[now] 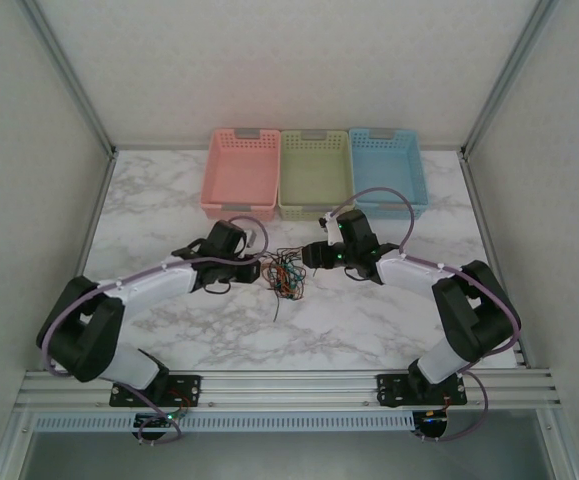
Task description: Untangle the cables
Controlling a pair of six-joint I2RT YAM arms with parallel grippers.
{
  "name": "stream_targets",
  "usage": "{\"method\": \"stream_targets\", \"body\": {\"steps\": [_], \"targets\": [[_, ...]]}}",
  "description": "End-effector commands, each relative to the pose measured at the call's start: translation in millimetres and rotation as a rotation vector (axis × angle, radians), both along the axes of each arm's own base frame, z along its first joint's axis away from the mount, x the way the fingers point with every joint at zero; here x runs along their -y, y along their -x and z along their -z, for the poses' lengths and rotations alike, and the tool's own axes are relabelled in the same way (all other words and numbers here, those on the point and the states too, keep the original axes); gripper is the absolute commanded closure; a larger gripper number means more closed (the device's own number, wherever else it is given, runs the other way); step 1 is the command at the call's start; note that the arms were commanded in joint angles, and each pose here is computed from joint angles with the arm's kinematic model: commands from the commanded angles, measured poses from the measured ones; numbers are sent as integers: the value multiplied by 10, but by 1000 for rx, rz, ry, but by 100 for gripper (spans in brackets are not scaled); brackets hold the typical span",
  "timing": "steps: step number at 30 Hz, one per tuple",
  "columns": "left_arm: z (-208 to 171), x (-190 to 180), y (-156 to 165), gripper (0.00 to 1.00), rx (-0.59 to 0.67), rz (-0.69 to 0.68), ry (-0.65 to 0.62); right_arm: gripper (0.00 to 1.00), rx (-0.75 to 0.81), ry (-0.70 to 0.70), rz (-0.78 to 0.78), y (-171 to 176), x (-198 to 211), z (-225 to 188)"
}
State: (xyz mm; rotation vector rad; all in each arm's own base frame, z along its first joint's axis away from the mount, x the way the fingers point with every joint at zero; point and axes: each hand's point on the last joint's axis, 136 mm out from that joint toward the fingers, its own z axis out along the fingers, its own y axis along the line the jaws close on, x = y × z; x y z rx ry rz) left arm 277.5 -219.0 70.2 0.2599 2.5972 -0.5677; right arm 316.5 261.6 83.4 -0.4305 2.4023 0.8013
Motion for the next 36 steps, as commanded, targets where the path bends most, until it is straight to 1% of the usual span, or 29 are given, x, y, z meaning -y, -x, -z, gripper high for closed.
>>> {"method": "stream_targets", "body": {"steps": [1,4,6,8,10,12,14,16,20,24,28,33,35,36], "targets": [[-117,26,148,78,-20,-23,69,48,-1,-15,7,-11,-1,-3],[-232,-56,243,77,-15,-40,49,49,-1,-18,8,-13,-1,-21],[-352,-81,307,74,-5,-42,70,49,9,-23,7,-6,-2,-48],[-476,-84,346,64,0,-61,114,49,14,-26,11,-7,8,-64],[-510,10,381,60,-37,-77,185,49,16,-31,12,-11,1,-78],[-483,179,426,55,-79,-73,248,49,11,-36,9,-8,-16,-77],[-453,336,468,52,-94,-60,261,49,10,-39,7,-11,-23,-79],[-439,459,479,51,-83,-50,241,49,9,-35,5,-8,-19,-66],[-399,661,432,51,-95,-52,239,49,14,-28,7,-12,-7,-60],[-308,814,388,53,-120,-57,210,49,16,-19,10,-13,0,-57],[-211,841,303,56,-133,-93,165,49,23,-18,10,-12,6,-84],[-207,954,227,58,-145,-102,183,50,21,-13,13,-17,12,-73],[-174,981,221,60,-158,-104,182,50,21,-19,7,-11,-1,-84],[-153,993,233,64,-166,-99,181,50,22,-19,7,-9,-5,-93]]}}
